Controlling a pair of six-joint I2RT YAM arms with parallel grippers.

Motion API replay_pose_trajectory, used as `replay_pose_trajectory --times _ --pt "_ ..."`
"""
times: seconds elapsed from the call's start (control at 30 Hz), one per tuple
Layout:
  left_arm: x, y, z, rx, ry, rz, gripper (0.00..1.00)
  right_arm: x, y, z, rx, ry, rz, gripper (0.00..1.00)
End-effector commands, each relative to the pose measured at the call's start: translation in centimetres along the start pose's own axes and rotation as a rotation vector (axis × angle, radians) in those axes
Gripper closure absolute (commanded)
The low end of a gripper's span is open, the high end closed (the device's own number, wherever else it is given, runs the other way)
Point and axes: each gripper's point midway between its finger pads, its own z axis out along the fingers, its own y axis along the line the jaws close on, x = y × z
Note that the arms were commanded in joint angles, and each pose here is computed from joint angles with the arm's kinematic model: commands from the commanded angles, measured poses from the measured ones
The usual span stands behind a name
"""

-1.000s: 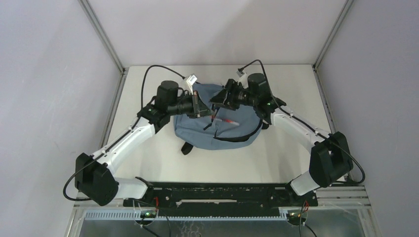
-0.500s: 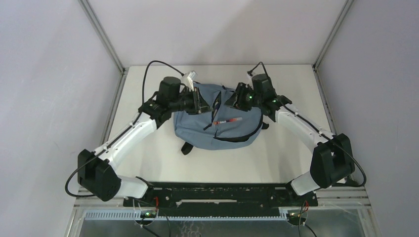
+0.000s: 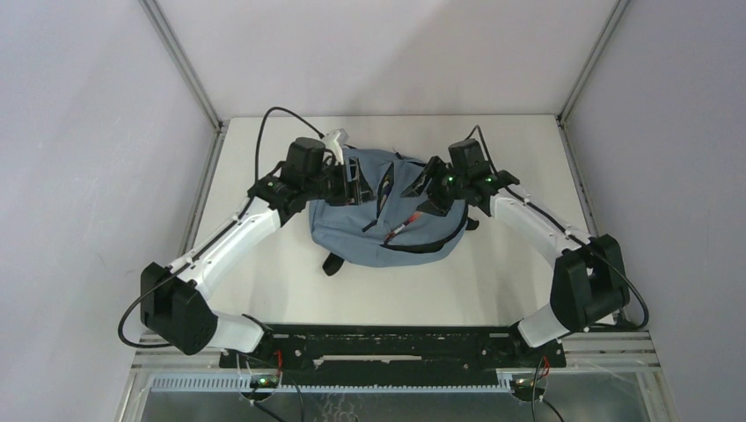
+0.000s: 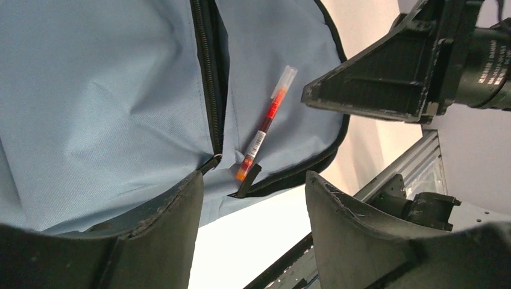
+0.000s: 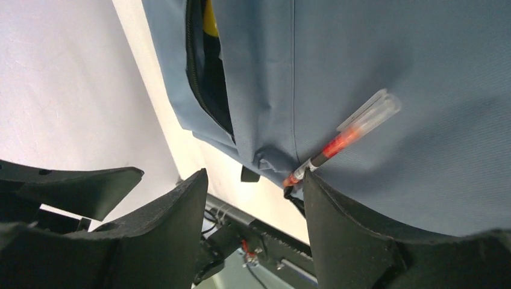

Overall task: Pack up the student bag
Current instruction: Pick up the stationery from the student bag.

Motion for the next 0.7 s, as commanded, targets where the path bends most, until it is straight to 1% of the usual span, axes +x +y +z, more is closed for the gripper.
replay_pose_trajectory --times 0.0,0.17,0.27,0.43,0.5,0.57,0.63,0.67 --pt "-1.7 -0.8 -0.9 -0.004 -0.051 0.041 0.33 1.4 0.3 1.6 0.017 0.062 0.171 0.34" --pt "-1.4 0.0 -1.5 -0.036 -0.064 0.046 0.33 1.5 -1.6 2.7 0.114 0.029 0.187 0.39" --pt "-1.2 0.2 -1.6 -0.042 -0.064 0.048 0.33 1.3 -2.9 3.0 0.191 -0.041 0.152 0.38" --pt "-1.0 0.3 -1.2 -0.041 -0.05 0.045 0.33 1.0 -5.3 4.4 0.306 -0.103 0.118 0.39" --pt "-0.9 0.3 -1.1 -0.039 -0.047 0.044 0.33 -0.1 -6.4 5.1 0.381 -0.179 0.056 0.39" --pt "-0.8 0.4 -1.1 -0.04 -0.044 0.042 0.33 -1.3 -7.6 5.3 0.495 -0.264 -0.033 0.39" --pt "-0.6 0.5 -1.1 -0.041 -0.042 0.041 0.33 -1.8 -8.1 5.5 0.563 -0.277 -0.07 0.43" --pt "-0.5 0.5 -1.2 -0.042 -0.041 0.04 0.33 -1.8 -8.5 5.6 0.577 -0.269 -0.077 0.46"
